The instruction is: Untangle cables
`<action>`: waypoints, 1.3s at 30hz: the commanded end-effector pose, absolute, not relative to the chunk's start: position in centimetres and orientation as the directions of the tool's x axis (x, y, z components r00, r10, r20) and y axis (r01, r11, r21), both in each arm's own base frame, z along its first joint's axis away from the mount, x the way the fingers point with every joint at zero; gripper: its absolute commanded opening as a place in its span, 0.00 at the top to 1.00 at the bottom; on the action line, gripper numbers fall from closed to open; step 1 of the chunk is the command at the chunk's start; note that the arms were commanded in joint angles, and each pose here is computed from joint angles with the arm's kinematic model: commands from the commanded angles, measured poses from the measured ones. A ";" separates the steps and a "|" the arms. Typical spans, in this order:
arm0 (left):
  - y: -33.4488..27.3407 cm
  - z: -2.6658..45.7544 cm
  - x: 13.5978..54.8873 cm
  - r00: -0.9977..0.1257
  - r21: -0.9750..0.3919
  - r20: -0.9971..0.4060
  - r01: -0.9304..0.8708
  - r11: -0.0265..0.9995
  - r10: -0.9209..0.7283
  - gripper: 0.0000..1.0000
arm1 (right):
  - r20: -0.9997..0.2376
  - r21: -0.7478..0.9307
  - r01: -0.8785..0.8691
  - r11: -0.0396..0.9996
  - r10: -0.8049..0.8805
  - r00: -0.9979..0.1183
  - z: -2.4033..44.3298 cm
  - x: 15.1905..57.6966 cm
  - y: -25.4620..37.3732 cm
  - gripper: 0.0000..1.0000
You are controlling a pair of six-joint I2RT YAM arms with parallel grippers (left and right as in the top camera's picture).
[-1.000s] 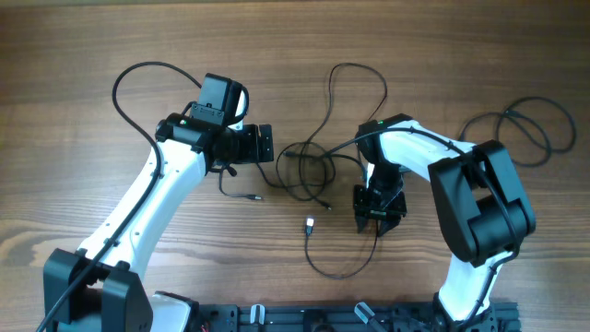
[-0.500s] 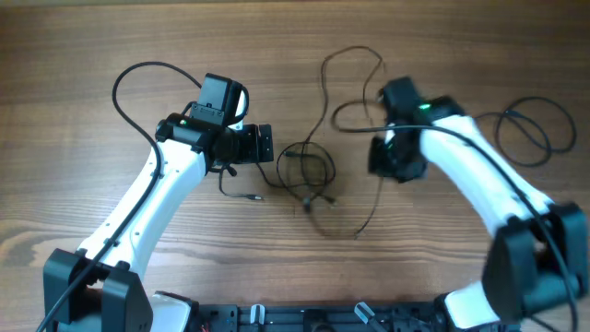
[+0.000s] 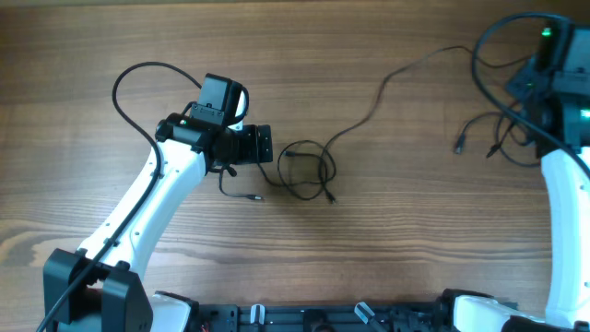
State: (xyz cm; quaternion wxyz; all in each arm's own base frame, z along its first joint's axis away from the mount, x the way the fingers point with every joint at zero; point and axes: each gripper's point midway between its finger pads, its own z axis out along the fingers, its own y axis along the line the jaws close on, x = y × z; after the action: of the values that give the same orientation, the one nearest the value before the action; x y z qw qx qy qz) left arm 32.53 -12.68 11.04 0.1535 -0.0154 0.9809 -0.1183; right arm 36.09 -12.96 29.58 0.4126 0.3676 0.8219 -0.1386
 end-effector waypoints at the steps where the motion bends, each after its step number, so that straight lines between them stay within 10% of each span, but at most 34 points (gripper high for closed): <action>1: -12.4 11.2 32.7 -0.950 -0.230 -0.303 -0.002 0.973 -0.074 0.07 | -0.836 0.200 0.813 0.546 0.528 -0.149 33.5 34.3 -17.9 0.96; 11: -12.7 11.2 32.5 -0.954 -0.249 -0.292 0.004 0.968 -0.072 0.10 | -0.822 0.200 0.879 0.434 0.562 -0.091 30.1 35.8 -24.0 0.96; 16: -12.6 11.0 32.1 -0.958 -0.244 -0.277 -0.001 0.970 -0.070 0.10 | -0.636 0.301 0.755 0.583 0.713 -0.297 23.1 40.8 -19.8 0.46; 19: -12.6 11.0 32.1 -0.958 -0.244 -0.277 0.000 0.970 -0.070 0.10 | -0.446 0.431 0.588 0.684 0.728 -0.521 20.9 41.2 -13.2 0.35; 27: -12.8 11.2 32.6 -0.951 -0.251 -0.299 0.005 0.968 -0.072 0.10 | -0.242 0.406 0.294 0.865 0.412 -0.878 14.8 38.2 2.8 0.34; 39: -12.8 11.2 32.6 -0.952 -0.251 -0.298 0.005 0.968 -0.072 0.10 | 0.005 0.328 0.422 0.845 0.445 -0.895 2.7 35.6 15.2 0.38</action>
State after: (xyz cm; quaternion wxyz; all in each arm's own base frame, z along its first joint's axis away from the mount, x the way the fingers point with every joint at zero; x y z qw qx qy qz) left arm 32.50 -12.75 11.05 0.1527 -0.0150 0.9808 -0.1204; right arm 35.79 14.64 4.98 0.0579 0.1664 0.9676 0.1808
